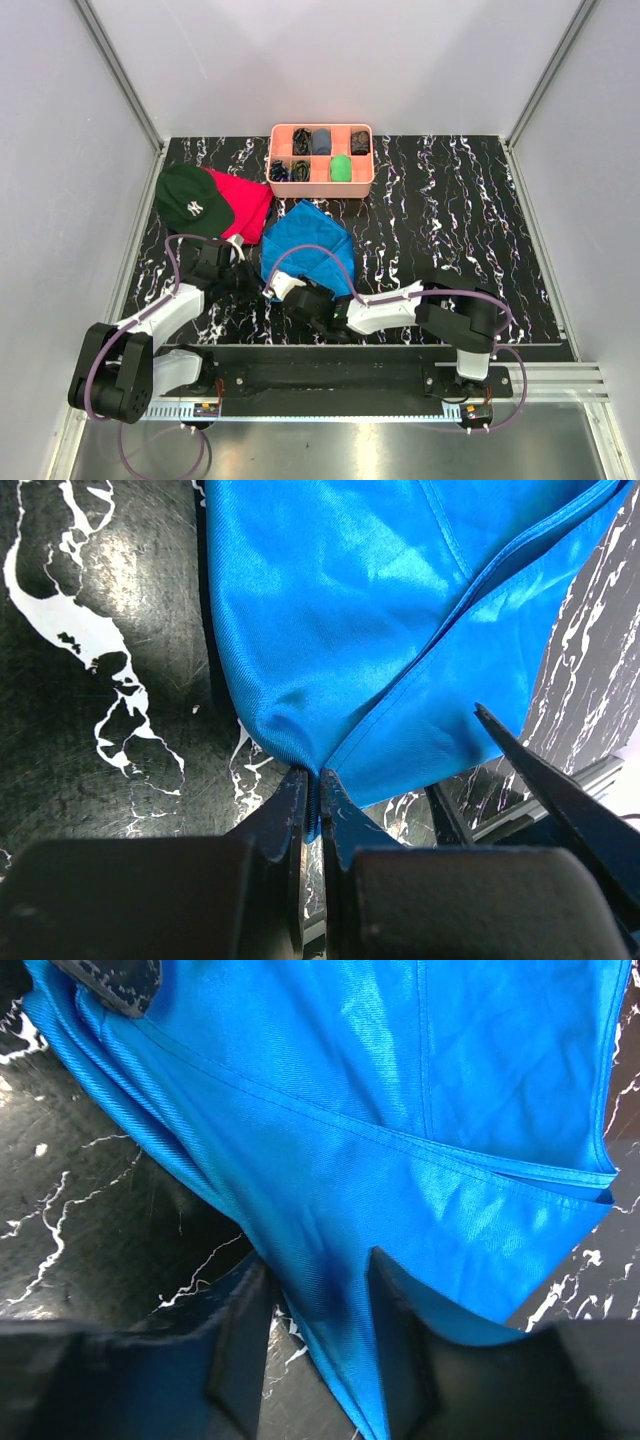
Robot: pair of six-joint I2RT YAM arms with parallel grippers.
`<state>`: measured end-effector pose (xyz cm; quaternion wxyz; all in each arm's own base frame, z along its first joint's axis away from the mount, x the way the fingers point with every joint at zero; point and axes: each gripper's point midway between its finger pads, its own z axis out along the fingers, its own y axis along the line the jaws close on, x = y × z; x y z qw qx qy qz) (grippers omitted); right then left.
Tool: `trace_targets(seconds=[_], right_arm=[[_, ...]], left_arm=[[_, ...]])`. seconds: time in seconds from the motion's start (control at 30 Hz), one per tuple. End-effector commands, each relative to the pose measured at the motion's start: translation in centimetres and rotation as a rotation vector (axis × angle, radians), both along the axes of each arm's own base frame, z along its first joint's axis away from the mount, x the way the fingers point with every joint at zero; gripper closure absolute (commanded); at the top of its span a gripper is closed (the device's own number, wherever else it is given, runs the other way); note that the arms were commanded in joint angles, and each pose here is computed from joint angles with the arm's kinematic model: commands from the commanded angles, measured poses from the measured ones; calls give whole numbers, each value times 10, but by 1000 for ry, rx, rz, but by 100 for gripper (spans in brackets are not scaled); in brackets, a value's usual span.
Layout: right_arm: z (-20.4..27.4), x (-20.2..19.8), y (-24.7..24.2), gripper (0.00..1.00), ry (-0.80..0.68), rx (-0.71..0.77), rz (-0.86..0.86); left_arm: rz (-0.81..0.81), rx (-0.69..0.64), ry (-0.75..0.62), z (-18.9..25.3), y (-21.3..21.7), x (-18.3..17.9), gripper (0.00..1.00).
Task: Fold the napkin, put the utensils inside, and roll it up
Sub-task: Roll the napkin with the utensil
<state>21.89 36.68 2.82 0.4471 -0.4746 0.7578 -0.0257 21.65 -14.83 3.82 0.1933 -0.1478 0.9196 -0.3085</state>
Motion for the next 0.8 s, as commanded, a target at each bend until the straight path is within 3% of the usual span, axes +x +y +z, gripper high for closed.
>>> trace_targets(seconds=[0.0, 0.17, 0.2, 0.27, 0.3, 0.4, 0.77], right_arm=[[-1, 7, 1, 57, -57, -44, 8], [-3, 3, 5, 77, -53, -50, 68], [-1, 2, 6, 79, -52, -50, 84], [-3, -2, 8, 87, -28, -52, 113], [-1, -4, 10, 93, -23, -50, 124], [1, -11, 12, 100, 21, -58, 156], [-6, -46, 14, 100, 327, -172, 245]], left_arm=[[-28, -50, -51, 15, -8, 10, 100], [-23, -40, -60, 16, -6, 12, 96], [-18, -29, -64, 15, -5, 13, 84], [-5, -18, -82, 19, -1, 14, 68], [14, 4, -87, 17, 3, 16, 63], [75, 55, -131, 20, 17, 19, 49], [251, 196, -234, 13, 59, 8, 43]])
